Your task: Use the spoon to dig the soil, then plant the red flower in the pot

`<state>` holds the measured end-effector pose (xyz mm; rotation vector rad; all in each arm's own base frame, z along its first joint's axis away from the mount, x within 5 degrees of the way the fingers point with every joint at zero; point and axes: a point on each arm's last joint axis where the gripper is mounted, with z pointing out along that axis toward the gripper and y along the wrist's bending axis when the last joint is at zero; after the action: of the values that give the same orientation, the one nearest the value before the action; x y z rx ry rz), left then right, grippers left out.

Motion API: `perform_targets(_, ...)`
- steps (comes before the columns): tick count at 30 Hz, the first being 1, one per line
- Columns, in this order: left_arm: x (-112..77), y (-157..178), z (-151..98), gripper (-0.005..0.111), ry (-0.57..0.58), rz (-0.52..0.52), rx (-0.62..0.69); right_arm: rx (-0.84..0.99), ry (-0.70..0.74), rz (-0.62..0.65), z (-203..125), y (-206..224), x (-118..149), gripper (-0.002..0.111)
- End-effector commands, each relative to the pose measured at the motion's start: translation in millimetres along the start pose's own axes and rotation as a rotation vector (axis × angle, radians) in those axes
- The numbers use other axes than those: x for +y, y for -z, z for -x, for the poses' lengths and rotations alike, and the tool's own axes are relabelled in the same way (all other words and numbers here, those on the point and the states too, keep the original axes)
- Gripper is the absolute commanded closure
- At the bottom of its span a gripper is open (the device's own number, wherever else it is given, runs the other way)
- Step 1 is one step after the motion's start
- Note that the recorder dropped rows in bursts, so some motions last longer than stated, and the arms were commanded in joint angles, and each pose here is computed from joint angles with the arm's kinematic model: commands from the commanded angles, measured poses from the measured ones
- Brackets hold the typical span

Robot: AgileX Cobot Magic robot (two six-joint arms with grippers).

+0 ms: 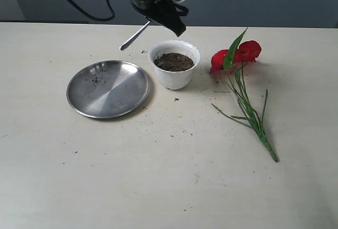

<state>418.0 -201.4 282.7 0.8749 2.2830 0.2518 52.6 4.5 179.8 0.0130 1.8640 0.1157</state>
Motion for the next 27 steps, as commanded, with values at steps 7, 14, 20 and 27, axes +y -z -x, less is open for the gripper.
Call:
perform_targets(7, 20.5, 6, -6, 0.106, -0.250, 0.204, 0.113, -0.017, 0.003, -0.003, 1, 0, 0, 0.108)
perform_targets(14, 9.8, 7, -6, 0.106, -0.588, 0.142, 0.158, -0.015, 0.001, -0.003, 1, 0, 0, 0.108)
perform_targets(20, 11.3, 14, -3, 0.106, -0.581, 0.144, 0.121, -0.015, 0.001, -0.003, 1, 0, 0, 0.108)
perform_targets(27, 8.4, 14, -9, 0.106, -0.600, 0.091, 0.183, -0.015, 0.001, -0.003, 1, 0, 0, 0.108)
